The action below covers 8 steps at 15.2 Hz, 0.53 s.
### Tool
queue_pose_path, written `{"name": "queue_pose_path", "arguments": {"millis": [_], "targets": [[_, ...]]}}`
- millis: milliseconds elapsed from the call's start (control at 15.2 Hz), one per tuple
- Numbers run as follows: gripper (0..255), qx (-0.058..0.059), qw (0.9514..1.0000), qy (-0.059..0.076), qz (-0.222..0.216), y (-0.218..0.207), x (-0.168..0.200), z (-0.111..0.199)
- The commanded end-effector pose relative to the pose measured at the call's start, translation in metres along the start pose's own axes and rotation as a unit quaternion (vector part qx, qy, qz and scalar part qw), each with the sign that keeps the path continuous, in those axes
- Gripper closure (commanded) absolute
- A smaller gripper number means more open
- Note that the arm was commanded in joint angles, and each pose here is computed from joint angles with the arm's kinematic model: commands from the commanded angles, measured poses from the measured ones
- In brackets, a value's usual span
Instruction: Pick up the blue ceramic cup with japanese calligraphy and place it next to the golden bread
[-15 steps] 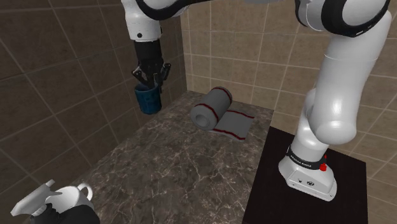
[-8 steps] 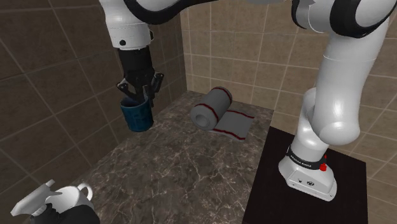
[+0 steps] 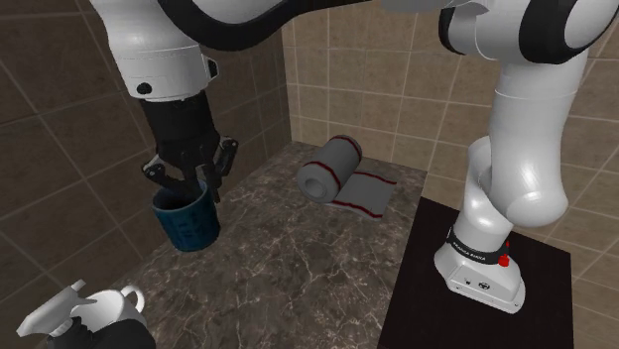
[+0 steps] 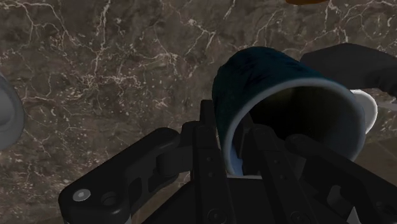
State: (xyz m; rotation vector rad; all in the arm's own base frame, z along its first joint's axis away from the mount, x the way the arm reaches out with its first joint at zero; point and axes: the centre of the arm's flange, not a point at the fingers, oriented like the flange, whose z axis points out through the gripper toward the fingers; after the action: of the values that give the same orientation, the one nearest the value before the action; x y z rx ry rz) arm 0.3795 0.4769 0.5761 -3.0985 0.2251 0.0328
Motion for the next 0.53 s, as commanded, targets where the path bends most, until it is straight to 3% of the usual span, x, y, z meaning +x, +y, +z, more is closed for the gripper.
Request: {"name": "queue_pose_path", "arguments": {"millis": [0,462], "targets": [[255,0.0,1.0,0.0,0.001,-0.02,-0.019,0.002],[255,0.0,1.0,0.0,0.001,-0.029,-0.028,0.034]]}}
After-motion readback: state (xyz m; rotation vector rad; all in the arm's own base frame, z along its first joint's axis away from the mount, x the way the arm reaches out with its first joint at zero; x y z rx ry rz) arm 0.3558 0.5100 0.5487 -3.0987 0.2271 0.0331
